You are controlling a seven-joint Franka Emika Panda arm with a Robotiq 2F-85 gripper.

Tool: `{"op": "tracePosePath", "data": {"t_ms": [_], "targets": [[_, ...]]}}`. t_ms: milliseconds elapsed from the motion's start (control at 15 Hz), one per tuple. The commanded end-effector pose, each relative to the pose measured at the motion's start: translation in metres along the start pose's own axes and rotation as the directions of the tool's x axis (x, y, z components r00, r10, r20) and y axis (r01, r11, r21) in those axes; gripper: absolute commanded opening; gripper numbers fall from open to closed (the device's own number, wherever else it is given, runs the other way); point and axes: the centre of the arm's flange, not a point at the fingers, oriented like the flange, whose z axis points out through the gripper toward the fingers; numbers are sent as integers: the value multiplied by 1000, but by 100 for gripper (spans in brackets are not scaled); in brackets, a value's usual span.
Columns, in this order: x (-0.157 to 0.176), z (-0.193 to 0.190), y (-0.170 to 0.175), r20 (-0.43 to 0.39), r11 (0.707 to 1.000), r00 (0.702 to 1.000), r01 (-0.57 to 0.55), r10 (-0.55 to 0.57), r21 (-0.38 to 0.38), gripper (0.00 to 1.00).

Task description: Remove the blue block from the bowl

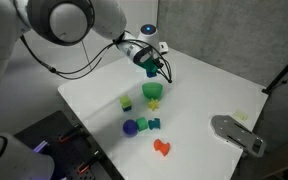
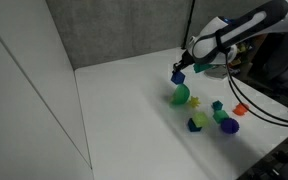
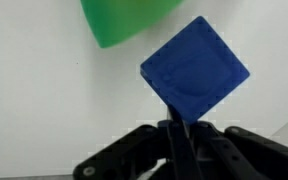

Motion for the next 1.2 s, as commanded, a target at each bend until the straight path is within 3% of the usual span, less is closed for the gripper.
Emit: {"op": "tracePosePath", "data": {"t_ms": [0,267,533,800,1133], "targets": [[-23,-21,-3,-70,999,996,-50,51,19,4],[-34,-24,7,-48,998,997,-67,67,-15,4],[-42,-39,38,-41,989,993,-113,109,-98,4],[-59,-60,81,-37,963,985,-173,169,-205,4],[-95,-68,122,38,926,974,-201,225,-318,4]]}}
